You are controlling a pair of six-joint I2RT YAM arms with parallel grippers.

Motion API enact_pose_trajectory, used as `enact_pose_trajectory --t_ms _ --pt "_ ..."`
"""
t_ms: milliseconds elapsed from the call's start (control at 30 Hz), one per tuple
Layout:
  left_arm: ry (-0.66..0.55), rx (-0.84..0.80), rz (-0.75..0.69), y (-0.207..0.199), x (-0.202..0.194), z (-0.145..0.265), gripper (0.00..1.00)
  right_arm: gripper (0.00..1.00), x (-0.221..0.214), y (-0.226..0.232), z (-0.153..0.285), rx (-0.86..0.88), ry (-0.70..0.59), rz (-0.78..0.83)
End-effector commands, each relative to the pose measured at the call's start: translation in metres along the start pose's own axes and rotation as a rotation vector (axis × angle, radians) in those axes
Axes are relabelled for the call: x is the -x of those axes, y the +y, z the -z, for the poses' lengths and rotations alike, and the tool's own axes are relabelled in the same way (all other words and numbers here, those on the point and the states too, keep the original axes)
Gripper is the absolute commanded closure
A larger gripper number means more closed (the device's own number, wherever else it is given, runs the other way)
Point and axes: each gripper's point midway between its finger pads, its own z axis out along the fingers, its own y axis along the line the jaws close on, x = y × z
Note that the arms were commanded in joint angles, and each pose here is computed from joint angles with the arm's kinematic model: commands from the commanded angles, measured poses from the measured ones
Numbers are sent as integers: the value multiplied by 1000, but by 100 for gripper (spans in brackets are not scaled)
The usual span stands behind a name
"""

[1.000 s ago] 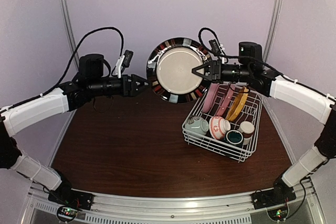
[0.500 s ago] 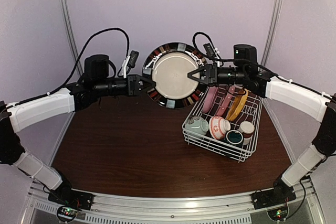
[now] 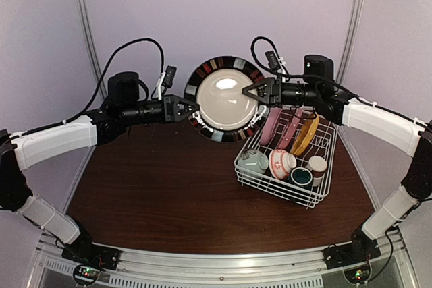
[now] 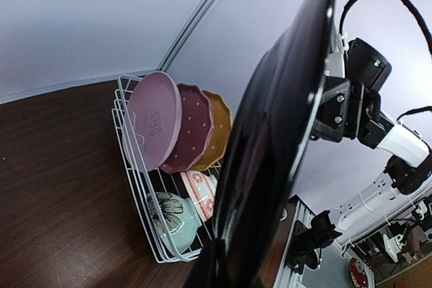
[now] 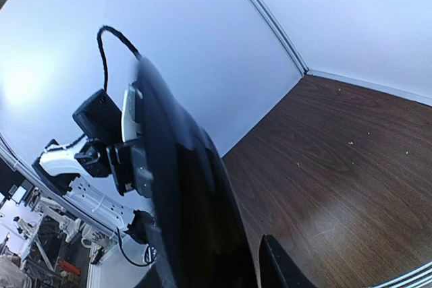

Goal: Unload the mixed dishes from the dish rack
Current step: Pass from the right arm to the left, then place the plate at the center of the board.

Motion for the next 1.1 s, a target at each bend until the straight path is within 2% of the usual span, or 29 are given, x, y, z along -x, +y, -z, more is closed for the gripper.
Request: enact_pose_trajectory --t_ms 0,67,200,333,667,1067 --pt "-69 -72 -53 -17 15 -1 100 48 31 8 15 21 -111 21" --pt "-78 -77 -53 -19 17 0 100 28 34 4 20 8 -130 14" --pt "-87 -58 -39 -14 18 0 100 11 39 5 25 10 -143 15" --pt "-94 -50 -19 -10 20 -2 100 1 42 -1 29 -12 -154 3" --pt "-167 -4 49 14 41 13 100 0 56 -15 52 -129 -194 21" --pt "-352 177 189 106 73 62 100 0 63 -18 87 -254 -214 80"
